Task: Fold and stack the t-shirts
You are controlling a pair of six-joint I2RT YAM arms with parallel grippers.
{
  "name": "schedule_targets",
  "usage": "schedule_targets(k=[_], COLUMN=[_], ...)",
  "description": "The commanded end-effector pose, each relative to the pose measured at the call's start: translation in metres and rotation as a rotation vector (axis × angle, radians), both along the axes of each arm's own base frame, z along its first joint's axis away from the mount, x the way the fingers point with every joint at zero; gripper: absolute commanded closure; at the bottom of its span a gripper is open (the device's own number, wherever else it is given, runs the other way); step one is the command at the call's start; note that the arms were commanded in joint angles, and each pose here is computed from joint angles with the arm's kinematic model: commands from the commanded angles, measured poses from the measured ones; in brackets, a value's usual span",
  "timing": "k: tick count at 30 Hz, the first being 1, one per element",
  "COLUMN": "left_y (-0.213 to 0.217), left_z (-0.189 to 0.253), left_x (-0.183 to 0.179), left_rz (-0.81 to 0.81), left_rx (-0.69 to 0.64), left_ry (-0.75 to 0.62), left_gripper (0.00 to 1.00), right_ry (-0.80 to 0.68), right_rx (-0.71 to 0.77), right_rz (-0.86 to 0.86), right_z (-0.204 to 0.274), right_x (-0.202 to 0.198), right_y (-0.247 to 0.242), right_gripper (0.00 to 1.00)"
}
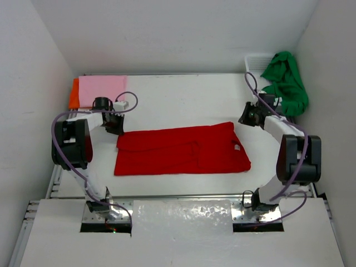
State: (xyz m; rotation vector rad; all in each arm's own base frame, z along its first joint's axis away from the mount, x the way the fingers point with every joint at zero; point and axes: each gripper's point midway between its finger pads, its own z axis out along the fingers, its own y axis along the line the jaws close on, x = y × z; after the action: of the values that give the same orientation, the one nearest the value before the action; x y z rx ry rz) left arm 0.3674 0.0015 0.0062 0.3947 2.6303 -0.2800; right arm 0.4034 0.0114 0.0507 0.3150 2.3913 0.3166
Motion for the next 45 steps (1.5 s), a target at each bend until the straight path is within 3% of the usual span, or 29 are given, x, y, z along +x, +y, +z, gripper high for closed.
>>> schedule_targets(k=[1,4,8,15,19,29,40,43,45], left_y=[0.009,0.011,0.011,0.011,0.011,0.010,0.010,0.010,0.010], left_z=[0.003,0.006,0.007,0.010,0.009,0.013,0.014,0.013,0.013], left_x=[0.001,0.002,0.003,0.005,0.006,0.011,0.012,0.012,0.013], left_rz=[0.000,-0.005,-0.011,-0.015,-0.014,-0.014,-0.020,-0.021,-0.021], left_rx=[0.017,0.027,0.030,0.032,0.027,0.021,0.022,0.024,0.022], left_ry=[0.008,0.002,-0.003,-0.013,-0.012,-0.021,-0.024,-0.024,-0.022], left_gripper=[1.00,1.00,1.00,1.00,1.00,1.00,1.00,1.00,1.00], right_ry=[0.037,0.055,0.058,0.075,0.118,0.032,-0.021,-0.040,-0.046], right_rx=[-0.157,-0.257,-0.288,-0.319,-0.387,-0.571,-0.391,-0.372,-0.350], right_rz=[0.176,0.299,0.442,0.636,0.626,0.481,0.614,0.618,0.572], right_z=[0.013,0.000,-0.016,-0.026,-0.038,-0.020,-0.038,-0.037,-0.037], right_x=[-0.031,-0.060,-0.081,-0.083,-0.073,-0.039,-0.039,-0.035,-0.029], right_y=[-0.004,0.001,0.009,0.037,0.031,0.000,0.040,0.045,0.042], right_gripper=[0.79,0.68,0.64,0.58,0.57,0.64,0.65,0.72,0.85])
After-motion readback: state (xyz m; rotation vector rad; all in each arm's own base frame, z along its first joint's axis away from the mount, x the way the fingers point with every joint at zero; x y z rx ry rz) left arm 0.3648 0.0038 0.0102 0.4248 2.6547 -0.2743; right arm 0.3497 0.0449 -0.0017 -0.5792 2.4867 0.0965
